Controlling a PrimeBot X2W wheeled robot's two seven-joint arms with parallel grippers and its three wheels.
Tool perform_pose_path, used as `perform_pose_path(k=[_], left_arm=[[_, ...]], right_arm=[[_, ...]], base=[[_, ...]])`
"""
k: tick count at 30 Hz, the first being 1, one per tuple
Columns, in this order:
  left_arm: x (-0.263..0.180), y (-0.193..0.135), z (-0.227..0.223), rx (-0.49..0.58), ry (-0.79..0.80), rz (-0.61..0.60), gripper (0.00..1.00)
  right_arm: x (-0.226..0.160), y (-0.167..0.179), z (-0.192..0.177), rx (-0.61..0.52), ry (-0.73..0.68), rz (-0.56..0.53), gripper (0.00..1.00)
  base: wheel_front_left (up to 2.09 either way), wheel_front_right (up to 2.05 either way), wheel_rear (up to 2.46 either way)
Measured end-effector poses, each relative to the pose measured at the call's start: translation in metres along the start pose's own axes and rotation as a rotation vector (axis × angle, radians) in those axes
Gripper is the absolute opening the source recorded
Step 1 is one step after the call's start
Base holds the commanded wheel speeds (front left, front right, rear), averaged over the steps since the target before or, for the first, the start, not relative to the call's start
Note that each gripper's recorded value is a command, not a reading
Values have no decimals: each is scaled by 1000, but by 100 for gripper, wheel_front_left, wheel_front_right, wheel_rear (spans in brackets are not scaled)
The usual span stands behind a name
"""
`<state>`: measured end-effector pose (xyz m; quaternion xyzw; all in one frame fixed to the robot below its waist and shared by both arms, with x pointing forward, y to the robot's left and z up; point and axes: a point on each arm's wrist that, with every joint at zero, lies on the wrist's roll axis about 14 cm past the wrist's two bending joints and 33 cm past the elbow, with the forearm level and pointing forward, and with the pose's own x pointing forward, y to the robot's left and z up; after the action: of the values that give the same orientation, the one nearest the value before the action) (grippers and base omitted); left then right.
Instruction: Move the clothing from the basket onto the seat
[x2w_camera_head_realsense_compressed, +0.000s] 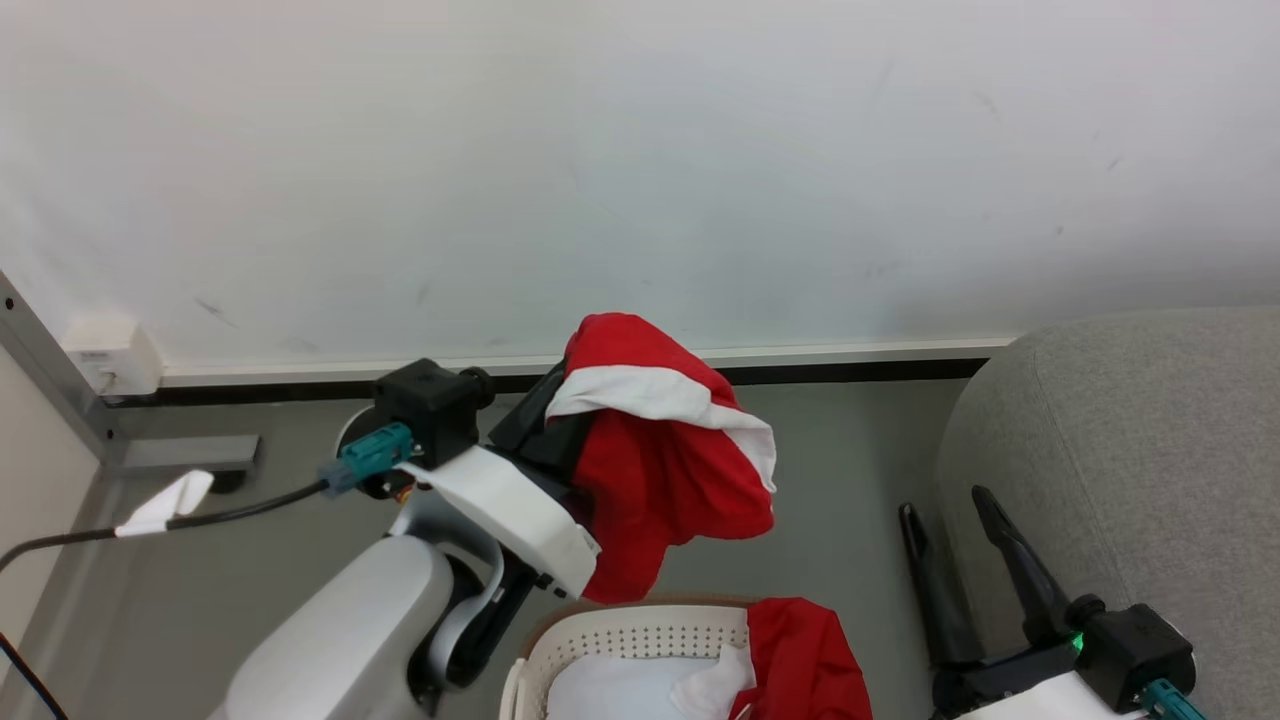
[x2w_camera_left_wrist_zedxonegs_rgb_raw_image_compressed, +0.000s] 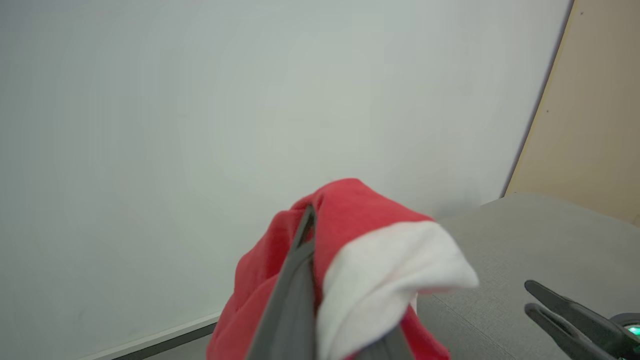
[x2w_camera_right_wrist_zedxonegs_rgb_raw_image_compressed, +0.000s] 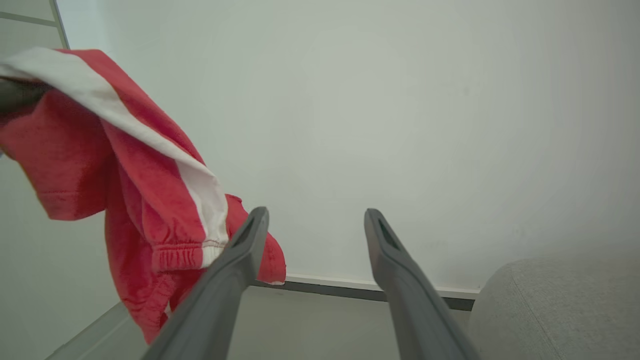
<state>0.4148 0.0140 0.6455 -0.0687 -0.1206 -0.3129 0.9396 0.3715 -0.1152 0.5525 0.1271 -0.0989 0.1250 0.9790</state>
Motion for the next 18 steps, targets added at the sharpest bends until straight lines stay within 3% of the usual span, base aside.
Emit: perform_pose_path(k=[9, 18], left_arm=[[-6, 1, 3, -2, 2, 11, 0], [-12, 0, -5, -30, 17, 17, 0]], right_arm=[[3, 19, 2, 11, -8, 57, 100], [8, 66, -15, 14, 41, 206, 100]], base=[[0, 0, 0], [0, 0, 0]])
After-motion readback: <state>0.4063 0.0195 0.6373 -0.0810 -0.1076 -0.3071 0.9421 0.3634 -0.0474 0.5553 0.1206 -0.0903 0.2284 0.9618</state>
